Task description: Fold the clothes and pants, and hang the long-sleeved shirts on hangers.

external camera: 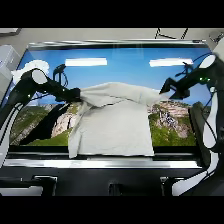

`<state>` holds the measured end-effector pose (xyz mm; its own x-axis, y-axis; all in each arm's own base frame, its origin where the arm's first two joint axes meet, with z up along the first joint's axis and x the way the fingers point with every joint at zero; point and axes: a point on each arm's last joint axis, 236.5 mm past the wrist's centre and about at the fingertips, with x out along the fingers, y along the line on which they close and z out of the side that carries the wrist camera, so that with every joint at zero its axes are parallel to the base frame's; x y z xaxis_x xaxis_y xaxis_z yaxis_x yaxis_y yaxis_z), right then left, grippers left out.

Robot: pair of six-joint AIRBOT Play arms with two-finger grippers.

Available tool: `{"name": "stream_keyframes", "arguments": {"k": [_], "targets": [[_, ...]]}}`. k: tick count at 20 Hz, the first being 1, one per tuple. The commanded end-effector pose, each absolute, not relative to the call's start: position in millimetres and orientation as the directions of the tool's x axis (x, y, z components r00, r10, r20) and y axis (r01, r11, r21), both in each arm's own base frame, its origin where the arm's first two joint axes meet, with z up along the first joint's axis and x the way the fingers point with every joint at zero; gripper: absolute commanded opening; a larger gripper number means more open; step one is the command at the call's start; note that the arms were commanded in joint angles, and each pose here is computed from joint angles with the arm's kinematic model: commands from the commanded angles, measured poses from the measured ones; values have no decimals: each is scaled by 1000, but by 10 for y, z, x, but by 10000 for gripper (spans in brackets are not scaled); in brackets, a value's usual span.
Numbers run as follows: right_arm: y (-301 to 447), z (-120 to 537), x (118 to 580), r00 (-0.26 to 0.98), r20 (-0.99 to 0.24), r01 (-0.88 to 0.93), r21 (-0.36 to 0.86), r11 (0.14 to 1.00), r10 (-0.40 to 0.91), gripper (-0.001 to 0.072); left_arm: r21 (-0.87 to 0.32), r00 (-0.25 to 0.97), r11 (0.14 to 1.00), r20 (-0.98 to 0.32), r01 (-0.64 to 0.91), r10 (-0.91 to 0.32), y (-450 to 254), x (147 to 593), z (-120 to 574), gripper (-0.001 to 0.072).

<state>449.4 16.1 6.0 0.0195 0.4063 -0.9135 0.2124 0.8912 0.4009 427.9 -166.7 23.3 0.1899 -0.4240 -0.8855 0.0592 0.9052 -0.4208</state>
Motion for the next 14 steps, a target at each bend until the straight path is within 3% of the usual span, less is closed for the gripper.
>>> {"name": "stream_keyframes", "arguments": {"k": [1,4,7,11,12,13,14], "targets": [[301,-224,3681,-330,-834,227,384,895,441,636,-435,131,900,-890,39,-436,-1465,4186,199,28],[466,-616,2983,-445,-790,267,333,904,422,677,-433,134,901,-892,18,-432,-1339,4212,176,27],[839,-887,2431,-471,-730,295,399,868,496,675,-430,128,901,-892,50,-433,-1397,4217,132,27],[1037,-1146,2243,-439,-748,310,394,865,498,662,-426,141,901,-890,77,-433,-1415,4249,134,27],[1095,-1159,2304,-413,-752,326,404,855,513,509,-425,143,902,-891,78,-431,-1387,4256,133,27],[1175,-1143,2378,-384,-748,341,431,835,542,190,-424,146,903,-891,73,-430,-1360,4262,137,28],[1216,-1119,2464,-354,-746,349,453,820,563,35,-424,150,903,-891,66,-429,-1324,4274,142,28]]}}
